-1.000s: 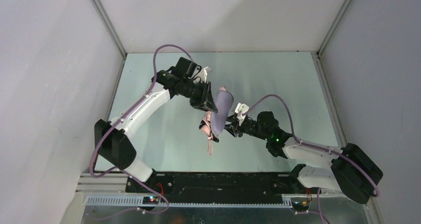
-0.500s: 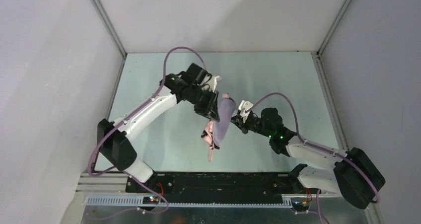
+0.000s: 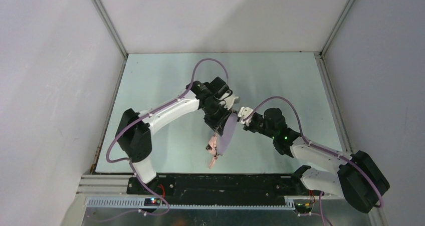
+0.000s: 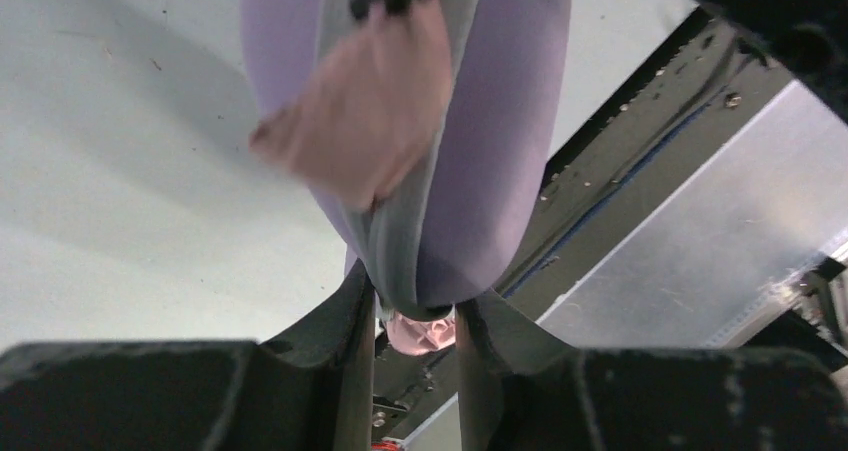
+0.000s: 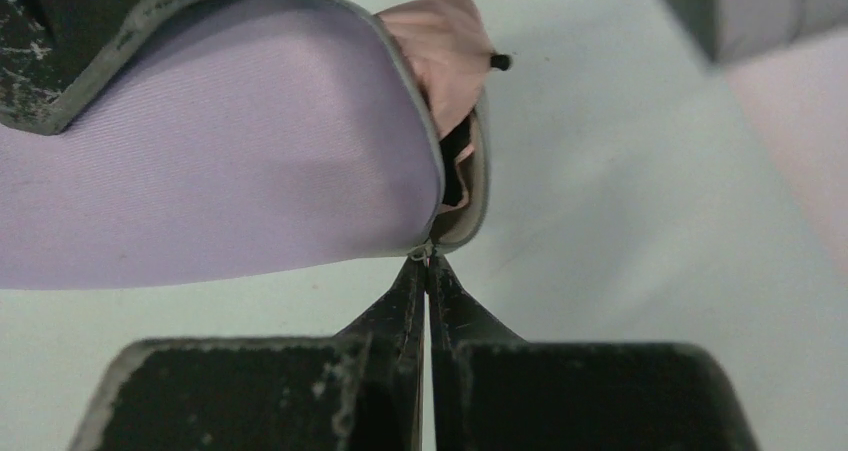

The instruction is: Put away the umbrella

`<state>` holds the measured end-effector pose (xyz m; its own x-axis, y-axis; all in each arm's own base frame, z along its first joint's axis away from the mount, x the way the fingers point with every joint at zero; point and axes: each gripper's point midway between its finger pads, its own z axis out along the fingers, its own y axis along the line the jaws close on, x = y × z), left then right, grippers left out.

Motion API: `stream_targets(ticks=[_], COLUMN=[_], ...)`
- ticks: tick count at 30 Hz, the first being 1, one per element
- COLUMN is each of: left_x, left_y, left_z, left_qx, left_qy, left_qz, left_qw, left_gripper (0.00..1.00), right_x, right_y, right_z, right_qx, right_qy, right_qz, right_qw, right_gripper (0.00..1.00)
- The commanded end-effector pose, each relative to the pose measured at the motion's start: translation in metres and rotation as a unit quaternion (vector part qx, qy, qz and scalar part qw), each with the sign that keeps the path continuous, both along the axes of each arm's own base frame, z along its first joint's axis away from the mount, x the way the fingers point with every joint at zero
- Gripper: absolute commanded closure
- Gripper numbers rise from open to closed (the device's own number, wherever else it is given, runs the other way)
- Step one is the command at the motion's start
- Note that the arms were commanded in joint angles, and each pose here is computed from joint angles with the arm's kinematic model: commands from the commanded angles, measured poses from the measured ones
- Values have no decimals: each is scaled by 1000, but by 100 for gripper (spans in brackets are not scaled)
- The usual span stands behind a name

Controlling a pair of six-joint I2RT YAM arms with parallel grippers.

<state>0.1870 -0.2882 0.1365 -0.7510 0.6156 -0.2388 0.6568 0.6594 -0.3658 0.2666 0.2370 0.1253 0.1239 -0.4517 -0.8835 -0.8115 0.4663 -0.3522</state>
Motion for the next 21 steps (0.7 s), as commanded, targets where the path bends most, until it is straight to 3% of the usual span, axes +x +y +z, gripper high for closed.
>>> stream_targets(ticks=[1,4,7,8,10,12,16,21], left_x=[-24,-22,-7,-5,5,12,19,18], left_y=[8,-3,-21,-20,-28,-39,-55,-70], left_z=[-23,-41,-49,-52,-48,-42,-36,-44], left_qx=[55,68,40,39,4,-44,-128,-184], left_qy=[35,25,0,-2,-16,-27,-27,-9], left_qz=[-64,-75,-52,-34,-6,11,29,21], left_qw=[996,995,998,999,1000,999,991,983], left_gripper=[100,100,98,93,60,45,27,24], right_x=[41,38,29,26,18,11,4,6], right_y=[-17,-13,-8,-9,-11,-17,-29,-34], right_z=[59,63,50,49,39,26,13,14], right_qx=[-17,-22,-19,-9,2,11,28,33], right_qy=[-149,-174,-143,-132,-111,-86,-65,-64], right_qz=[-76,-71,-60,-62,-66,-78,-104,-120], right_qw=[986,982,988,989,992,993,992,990], right_gripper=[100,100,100,100,100,100,100,100])
